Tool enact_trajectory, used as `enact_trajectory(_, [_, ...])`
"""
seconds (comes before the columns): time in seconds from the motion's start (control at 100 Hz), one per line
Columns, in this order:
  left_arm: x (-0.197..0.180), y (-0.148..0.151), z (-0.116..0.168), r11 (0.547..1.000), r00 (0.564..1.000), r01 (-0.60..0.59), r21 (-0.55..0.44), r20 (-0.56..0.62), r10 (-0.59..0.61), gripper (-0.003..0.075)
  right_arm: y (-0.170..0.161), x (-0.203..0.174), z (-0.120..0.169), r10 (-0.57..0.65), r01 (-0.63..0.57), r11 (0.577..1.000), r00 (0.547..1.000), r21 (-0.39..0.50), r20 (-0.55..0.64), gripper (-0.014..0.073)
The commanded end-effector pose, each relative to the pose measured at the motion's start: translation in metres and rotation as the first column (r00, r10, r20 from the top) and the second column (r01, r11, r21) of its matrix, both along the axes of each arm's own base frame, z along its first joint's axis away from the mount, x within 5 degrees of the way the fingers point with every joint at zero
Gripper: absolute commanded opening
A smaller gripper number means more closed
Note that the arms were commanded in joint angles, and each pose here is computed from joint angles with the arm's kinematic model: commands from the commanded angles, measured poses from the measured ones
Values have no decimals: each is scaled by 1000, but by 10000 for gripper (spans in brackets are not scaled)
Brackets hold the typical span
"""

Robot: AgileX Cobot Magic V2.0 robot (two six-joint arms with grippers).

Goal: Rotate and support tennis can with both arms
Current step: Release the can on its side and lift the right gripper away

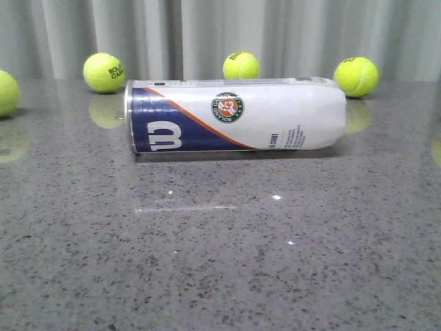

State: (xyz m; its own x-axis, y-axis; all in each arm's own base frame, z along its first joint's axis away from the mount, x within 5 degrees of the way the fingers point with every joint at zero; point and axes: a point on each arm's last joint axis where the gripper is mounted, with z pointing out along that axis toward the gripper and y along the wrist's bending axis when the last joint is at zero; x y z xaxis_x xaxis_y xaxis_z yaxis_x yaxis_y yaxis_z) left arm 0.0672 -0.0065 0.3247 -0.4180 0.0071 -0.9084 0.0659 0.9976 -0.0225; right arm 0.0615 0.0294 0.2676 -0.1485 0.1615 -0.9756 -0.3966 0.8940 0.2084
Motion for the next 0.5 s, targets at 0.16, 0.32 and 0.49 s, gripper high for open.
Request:
enact_trajectory(0.16, [42,-12,21,988,985,73,-135,-144,-93,269,-2,0,16,-23,21,999,995,26,101,-57])
enact_trajectory(0.32, [72,-30,13,927,925,167,-337,-271,-265,482,-2,0,16,-23,21,999,995,26,101,-57])
enact_trajectory(0.49, [102,-50,10,803,845,290,-520,-255,-470,453,-2,0,16,-23,21,999,995,26,101,-57])
